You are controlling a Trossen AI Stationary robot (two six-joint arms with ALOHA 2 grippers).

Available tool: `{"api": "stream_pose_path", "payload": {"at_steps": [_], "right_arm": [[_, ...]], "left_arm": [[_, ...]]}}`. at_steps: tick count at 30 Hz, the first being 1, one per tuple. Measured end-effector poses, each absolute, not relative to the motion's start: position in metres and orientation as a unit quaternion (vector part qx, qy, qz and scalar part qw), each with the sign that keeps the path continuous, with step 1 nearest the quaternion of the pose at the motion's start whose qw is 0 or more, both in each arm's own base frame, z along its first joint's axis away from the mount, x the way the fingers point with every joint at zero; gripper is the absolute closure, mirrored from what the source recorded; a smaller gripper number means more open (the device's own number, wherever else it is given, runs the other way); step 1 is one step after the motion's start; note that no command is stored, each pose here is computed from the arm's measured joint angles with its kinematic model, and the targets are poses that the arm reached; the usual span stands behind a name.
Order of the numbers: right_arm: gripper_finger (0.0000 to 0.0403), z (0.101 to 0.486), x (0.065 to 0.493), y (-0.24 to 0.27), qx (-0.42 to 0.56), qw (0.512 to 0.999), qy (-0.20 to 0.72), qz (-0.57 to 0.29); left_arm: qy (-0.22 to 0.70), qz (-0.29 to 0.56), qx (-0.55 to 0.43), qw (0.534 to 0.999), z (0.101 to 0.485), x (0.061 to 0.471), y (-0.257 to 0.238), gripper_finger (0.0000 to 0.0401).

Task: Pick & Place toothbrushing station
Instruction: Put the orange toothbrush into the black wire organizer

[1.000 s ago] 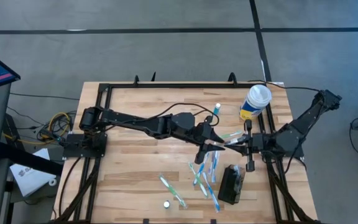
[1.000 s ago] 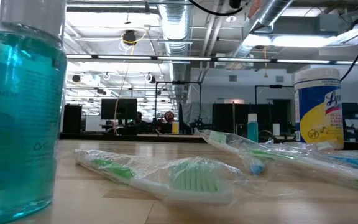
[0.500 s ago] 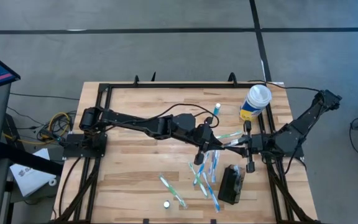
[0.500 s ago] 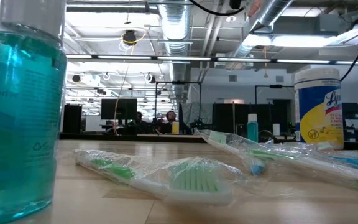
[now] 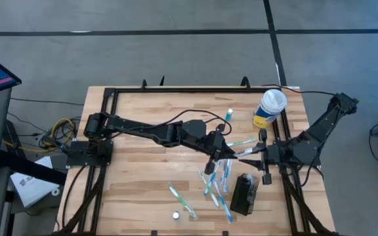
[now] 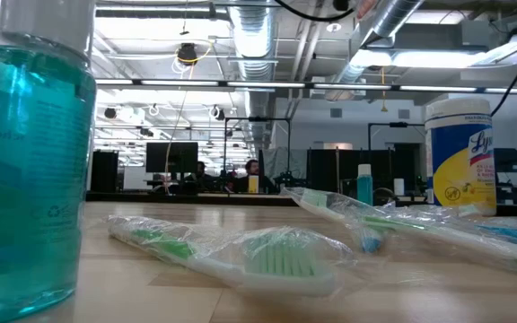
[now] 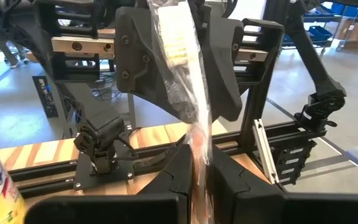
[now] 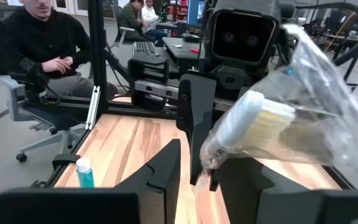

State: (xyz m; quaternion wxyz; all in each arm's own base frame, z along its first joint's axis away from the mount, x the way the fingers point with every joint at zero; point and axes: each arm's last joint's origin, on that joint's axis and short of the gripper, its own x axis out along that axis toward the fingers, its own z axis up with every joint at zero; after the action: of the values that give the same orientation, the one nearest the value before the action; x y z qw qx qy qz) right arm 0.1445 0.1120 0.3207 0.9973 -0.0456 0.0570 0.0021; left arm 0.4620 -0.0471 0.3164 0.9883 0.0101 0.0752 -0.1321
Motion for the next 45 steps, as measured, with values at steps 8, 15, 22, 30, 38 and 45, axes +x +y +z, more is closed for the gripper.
{"api": "stream_pose_path", "payload": {"at_steps": [8, 15, 22, 30, 38, 45], "right_arm": [[0.0299, 0.317, 0.136, 0.113, -0.039, 0.996, 0.077, 0.01], [0.03, 0.317, 0.125, 0.112, -0.017, 0.996, 0.088, 0.026], [0.03, 0.316, 0.117, 0.117, -0.005, 0.994, 0.093, 0.05], [0.03, 0.316, 0.113, 0.119, -0.007, 0.995, 0.088, 0.043], [0.03, 0.316, 0.112, 0.119, -0.008, 0.996, 0.086, 0.034], [0.03, 0.316, 0.112, 0.119, -0.009, 0.996, 0.085, 0.034]], "left_arm": [[0.071, -0.142, 0.02, 0.987, 0.317, 0.462, -0.051, 0.0388], [0.05, -0.153, 0.035, 0.986, 0.318, 0.461, -0.061, 0.0388], [-0.013, -0.165, 0.026, 0.986, 0.297, 0.455, -0.073, 0.0388], [-0.113, -0.192, -0.001, 0.975, 0.272, 0.433, -0.096, 0.0388], [-0.159, -0.191, 0.012, 0.969, 0.255, 0.418, -0.119, 0.0388], [-0.196, -0.199, -0.007, 0.96, 0.216, 0.428, -0.13, 0.0388]]}}
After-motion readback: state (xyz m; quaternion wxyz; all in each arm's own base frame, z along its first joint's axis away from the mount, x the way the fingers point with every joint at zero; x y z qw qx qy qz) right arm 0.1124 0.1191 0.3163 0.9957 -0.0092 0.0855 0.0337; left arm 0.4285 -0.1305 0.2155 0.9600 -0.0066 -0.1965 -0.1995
